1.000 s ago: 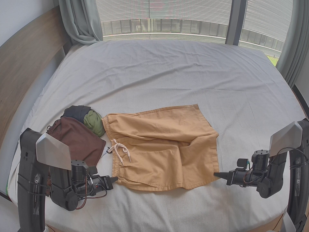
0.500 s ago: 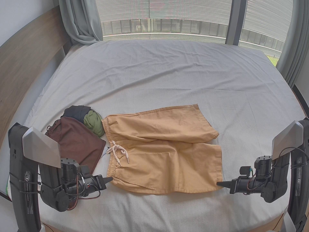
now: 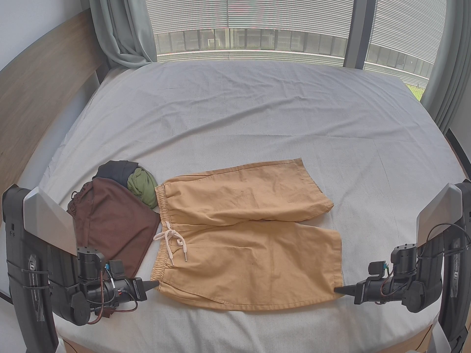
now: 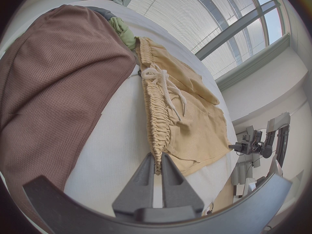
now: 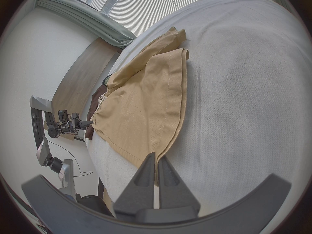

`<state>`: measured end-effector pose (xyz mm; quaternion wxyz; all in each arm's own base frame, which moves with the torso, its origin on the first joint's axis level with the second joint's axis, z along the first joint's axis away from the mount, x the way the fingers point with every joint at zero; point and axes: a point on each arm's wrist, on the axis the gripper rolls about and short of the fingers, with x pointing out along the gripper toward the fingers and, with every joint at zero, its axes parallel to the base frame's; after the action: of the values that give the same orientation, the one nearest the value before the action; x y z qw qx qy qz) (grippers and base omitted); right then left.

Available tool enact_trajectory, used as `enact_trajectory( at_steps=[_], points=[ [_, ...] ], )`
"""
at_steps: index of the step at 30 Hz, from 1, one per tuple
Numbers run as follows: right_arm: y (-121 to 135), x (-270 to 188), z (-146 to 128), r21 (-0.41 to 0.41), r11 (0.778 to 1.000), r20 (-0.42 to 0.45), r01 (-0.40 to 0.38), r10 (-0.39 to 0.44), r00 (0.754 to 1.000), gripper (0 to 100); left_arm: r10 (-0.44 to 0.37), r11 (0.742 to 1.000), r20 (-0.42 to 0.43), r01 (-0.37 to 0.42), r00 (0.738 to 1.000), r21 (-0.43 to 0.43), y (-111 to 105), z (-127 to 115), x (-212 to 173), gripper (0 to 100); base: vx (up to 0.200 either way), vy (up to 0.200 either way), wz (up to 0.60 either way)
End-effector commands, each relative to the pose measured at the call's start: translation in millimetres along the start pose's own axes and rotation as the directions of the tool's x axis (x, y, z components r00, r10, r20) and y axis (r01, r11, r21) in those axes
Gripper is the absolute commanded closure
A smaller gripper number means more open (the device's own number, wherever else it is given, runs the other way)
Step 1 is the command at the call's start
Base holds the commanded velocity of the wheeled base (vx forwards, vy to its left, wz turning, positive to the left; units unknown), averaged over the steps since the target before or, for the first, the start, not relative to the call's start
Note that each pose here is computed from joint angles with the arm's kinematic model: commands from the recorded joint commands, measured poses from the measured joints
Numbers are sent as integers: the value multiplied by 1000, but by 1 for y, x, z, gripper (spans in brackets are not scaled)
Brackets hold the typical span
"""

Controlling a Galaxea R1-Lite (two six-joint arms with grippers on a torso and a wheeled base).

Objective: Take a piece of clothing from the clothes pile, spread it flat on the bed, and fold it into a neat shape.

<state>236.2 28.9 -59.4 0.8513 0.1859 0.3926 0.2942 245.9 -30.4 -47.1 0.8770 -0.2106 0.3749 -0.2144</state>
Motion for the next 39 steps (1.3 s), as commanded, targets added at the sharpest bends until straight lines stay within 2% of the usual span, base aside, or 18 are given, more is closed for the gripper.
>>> enact_trajectory(
  at_steps=[1, 5, 6, 14, 18, 31, 32, 39],
  points=[
    [0, 1, -1, 4, 1000, -5, 0, 0, 1000, 100, 1, 1000, -19, -1, 1000, 0, 1, -4, 2, 100, 0, 0, 0],
    [0, 1, -1, 4, 1000, -5, 0, 0, 1000, 100, 2, 1000, -18, -2, 1000, -1, 1, -4, 2, 100, 0, 0, 0],
    [-1, 1, -2, 5, 1000, -7, 0, 0, 1000, 0, 2, 1000, -18, -2, 1000, -1, 1, -4, 2, 100, 0, 0, 0],
    [-7, 8, -6, -28, 1000, -25, 7, -7, 1000, 0, 4, 1000, -23, -4, 1000, 1, 2, -5, 4, 100, 0, 0, 0],
    [-8, 14, -6, -37, 998, -22, 46, -47, 999, 0, 3, 1000, -25, -3, 1000, 1, 2, -5, 5, 100, 0, 0, 0],
    [-4, 20, -5, -52, 998, -23, 22, -24, 999, 0, 4, 1000, -24, -4, 1000, 0, 3, -5, 6, 100, 0, 0, 0],
    [-4, 20, -5, -50, 998, -26, 23, -24, 999, 100, 4, 1000, -24, -4, 1000, 0, 3, -5, 6, 100, 0, 0, 0],
    [-4, 20, -6, -49, 999, -30, 22, -24, 999, 100, 6, 1000, -26, -6, 1000, -1, 4, -6, 7, 100, 0, 0, 0]
  ],
)
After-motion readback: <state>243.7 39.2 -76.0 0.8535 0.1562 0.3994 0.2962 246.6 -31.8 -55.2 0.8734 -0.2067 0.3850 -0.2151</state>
